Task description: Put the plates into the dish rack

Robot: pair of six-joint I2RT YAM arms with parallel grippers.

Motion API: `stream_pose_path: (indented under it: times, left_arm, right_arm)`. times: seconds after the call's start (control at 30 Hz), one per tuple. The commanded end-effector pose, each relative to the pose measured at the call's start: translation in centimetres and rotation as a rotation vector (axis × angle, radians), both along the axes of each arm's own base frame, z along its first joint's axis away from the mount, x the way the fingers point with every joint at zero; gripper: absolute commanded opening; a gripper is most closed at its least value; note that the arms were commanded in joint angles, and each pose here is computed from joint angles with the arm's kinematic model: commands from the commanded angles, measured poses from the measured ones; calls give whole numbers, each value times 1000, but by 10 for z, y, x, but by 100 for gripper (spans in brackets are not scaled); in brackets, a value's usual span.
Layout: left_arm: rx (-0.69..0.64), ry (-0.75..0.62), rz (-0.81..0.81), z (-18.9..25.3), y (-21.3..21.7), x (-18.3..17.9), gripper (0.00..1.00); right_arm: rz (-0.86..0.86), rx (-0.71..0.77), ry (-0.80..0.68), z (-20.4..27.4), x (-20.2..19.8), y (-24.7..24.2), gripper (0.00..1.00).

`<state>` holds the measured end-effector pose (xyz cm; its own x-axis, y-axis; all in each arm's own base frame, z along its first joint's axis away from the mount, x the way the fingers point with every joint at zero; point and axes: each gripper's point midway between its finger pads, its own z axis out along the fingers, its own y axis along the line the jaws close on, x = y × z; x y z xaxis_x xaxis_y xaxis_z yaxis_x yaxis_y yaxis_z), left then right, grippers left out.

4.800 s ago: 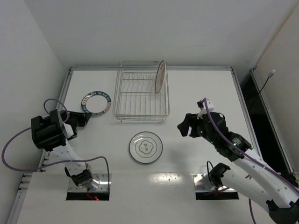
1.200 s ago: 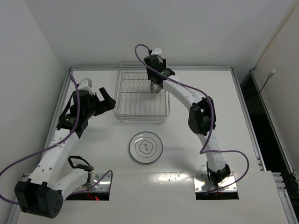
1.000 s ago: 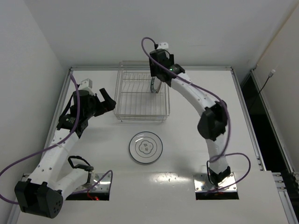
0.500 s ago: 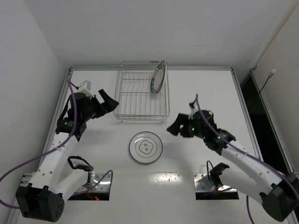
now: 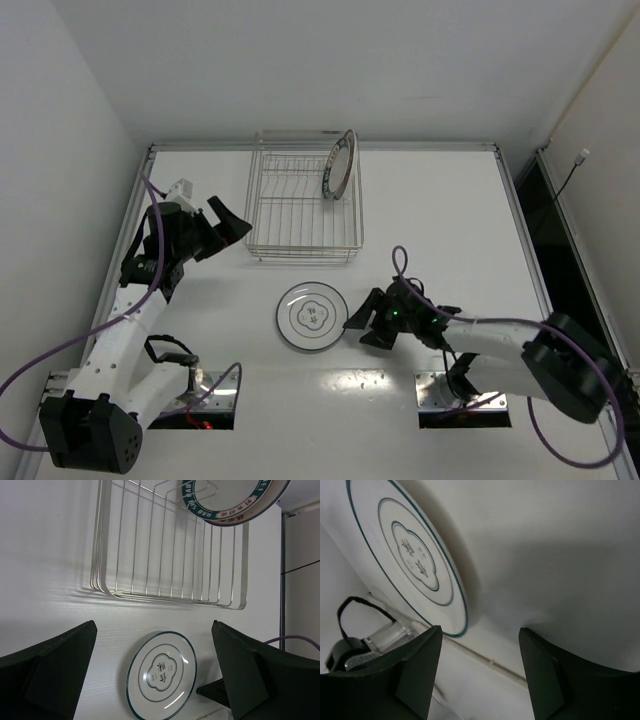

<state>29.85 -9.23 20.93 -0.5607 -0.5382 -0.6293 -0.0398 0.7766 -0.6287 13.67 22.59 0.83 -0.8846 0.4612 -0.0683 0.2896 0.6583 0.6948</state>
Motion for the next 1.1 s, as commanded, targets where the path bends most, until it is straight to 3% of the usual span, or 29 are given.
stream_pose_path:
  times: [0.0,0.13,0.2,0.37,0.4,0.43,0.73,0.83,0.87,0.9,0.93,0.97,1.03,1.07]
  left_arm:
    - [15,-75,14,24,6,4,99]
    - [37,-71,14,21,8,3,99]
    - [41,-71,22,20,9,4,99]
    - [41,-71,22,20,9,4,99]
    - [41,-71,22,22,9,5,99]
    - [41,-80,22,26,9,6,99]
    - [70,-99,32,39,12,5,99]
    - [86,-112,48,46,16,6,99]
    - [93,-102,59,43,18,5,99]
    - [106,-114,69,48,21,7,99]
    - [115,-125,89,52,25,9,99]
    - [120,-116,97,50,26,8,99]
    - [134,-127,107,54,29,9,99]
    - [140,-127,120,54,31,10,99]
  right_arm:
    - [-68,68,64,0,14,27,60]
    - [-117,90,103,-12,11,42,54]
    - [-160,121,104,-15,13,42,45]
    - [-168,112,159,-31,9,44,15]
    - [-167,123,152,-29,10,45,3]
    - [-161,126,157,-28,9,46,0]
    - [-28,94,106,21,-15,46,0]
    - [3,97,-31,65,-14,44,0]
    - [42,18,-58,64,-23,32,0]
    - [10,58,-175,107,-9,34,0]
    - [45,-15,-199,110,-17,22,0]
    - [41,20,-274,149,-11,26,0]
    - [34,-58,-384,178,-3,10,0]
    - [12,-28,-461,222,7,11,0]
